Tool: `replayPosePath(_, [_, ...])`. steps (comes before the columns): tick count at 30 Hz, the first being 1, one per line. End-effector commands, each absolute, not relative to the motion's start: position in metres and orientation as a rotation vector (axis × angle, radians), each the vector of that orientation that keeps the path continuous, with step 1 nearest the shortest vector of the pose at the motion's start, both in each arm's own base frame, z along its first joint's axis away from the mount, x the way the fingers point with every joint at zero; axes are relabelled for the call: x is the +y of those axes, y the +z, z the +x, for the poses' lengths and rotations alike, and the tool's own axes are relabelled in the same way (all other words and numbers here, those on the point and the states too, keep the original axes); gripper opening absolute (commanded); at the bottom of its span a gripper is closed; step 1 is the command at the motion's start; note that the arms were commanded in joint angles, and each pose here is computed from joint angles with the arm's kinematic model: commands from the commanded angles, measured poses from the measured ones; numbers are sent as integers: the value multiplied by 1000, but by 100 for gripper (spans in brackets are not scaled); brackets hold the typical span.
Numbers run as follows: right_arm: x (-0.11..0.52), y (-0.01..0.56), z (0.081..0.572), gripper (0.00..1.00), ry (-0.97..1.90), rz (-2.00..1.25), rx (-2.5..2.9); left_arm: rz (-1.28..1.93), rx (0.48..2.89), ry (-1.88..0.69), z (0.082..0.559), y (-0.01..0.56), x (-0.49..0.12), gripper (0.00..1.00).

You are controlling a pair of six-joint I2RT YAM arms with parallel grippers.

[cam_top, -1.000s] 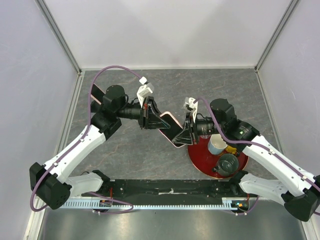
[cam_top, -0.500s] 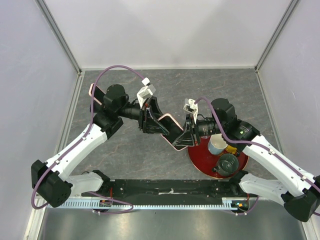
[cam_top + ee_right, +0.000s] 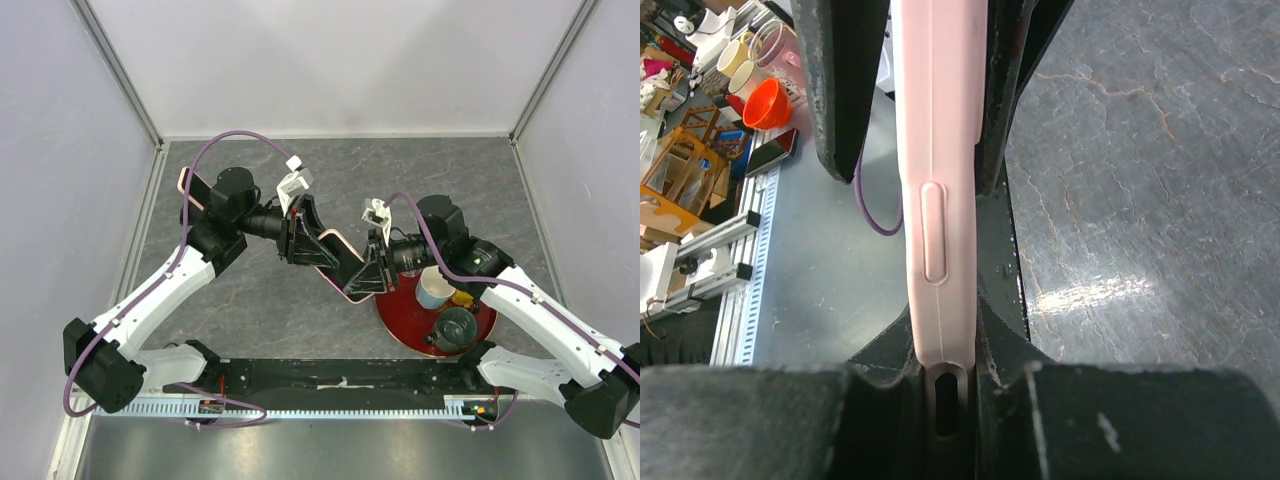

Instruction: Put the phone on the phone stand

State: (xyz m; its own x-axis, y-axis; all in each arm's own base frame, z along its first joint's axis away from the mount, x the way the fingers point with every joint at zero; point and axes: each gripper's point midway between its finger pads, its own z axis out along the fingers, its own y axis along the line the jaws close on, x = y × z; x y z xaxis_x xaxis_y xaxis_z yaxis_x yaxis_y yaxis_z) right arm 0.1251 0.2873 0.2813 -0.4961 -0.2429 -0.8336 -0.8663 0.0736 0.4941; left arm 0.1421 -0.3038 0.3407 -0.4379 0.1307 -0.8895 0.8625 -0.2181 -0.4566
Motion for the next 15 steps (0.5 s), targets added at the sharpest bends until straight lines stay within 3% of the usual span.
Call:
replayPosePath(1, [290, 293, 137, 0, 1414, -1072, 1770, 1263, 1381, -1660, 135, 363, -304, 43])
replayPosePath(6, [289, 294, 139, 0, 1393, -1064, 1774, 1256, 1390, -1649, 136, 362, -305, 34])
replayPosePath(13, [289, 287, 141, 0, 1383, -1069, 1808, 1221, 1420, -1605, 143, 360, -306, 29])
replayPosePath(15, [289, 287, 141, 0, 1379, -1071, 1809, 1210, 1426, -1592, 145, 359, -307, 12])
